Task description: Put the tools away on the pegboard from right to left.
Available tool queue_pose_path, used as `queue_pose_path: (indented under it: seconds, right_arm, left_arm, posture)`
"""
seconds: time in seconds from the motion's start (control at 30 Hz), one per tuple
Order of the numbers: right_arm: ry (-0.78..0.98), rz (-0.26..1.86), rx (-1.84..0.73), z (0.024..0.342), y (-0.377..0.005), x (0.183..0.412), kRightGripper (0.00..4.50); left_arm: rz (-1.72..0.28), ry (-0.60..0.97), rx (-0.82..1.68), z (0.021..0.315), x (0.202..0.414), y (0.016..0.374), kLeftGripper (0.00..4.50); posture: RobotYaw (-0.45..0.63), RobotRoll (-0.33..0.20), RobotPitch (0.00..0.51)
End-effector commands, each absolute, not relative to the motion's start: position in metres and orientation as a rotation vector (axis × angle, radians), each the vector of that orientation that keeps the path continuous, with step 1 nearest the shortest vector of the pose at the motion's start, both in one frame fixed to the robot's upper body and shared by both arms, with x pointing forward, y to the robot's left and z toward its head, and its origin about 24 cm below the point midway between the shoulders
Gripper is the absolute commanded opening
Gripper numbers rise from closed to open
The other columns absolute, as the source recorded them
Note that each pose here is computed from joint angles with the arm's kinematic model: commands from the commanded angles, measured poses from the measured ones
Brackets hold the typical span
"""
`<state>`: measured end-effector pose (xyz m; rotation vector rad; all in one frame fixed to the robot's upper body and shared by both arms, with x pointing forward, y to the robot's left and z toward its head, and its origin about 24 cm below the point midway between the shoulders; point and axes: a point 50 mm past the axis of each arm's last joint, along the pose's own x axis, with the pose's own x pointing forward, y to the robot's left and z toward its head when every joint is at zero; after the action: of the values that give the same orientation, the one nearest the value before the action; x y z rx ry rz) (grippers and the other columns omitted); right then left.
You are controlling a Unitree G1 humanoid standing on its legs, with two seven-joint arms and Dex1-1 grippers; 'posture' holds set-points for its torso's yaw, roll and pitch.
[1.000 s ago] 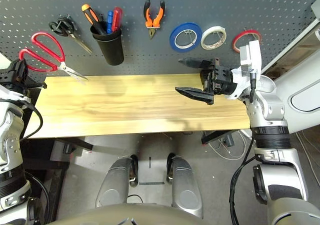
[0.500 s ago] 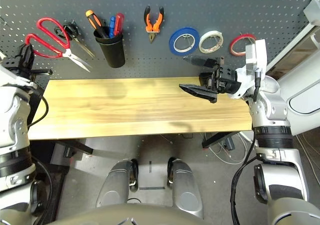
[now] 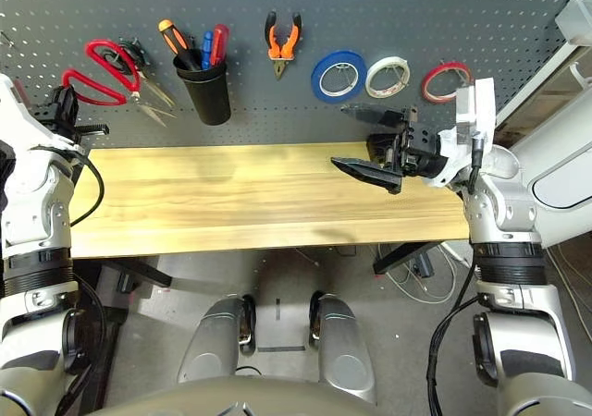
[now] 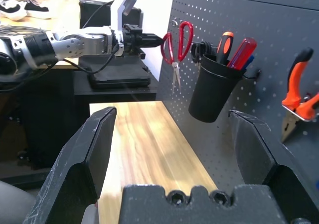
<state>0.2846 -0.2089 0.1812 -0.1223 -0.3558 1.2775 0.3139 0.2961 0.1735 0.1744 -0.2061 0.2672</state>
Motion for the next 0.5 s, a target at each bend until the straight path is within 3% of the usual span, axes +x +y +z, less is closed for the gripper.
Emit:
queue_pose_path:
  seconds: [0.03,0.5]
  right_arm:
    - [-0.368,1.268,-0.127,0.185,-0.212,0.282,4.5]
    - [-0.375,1.279,-0.127,0.186,-0.21,0.285,4.5]
  left_arm:
    - [0.272,-0.193,0.163,0.168,0.314,0.295,0.02]
    - [0.279,-0.281,0.112,0.173,0.3,0.289,0.02]
  posture:
    - [-0.05,0.0,0.098]
    - [-0.04,0.0,0.099]
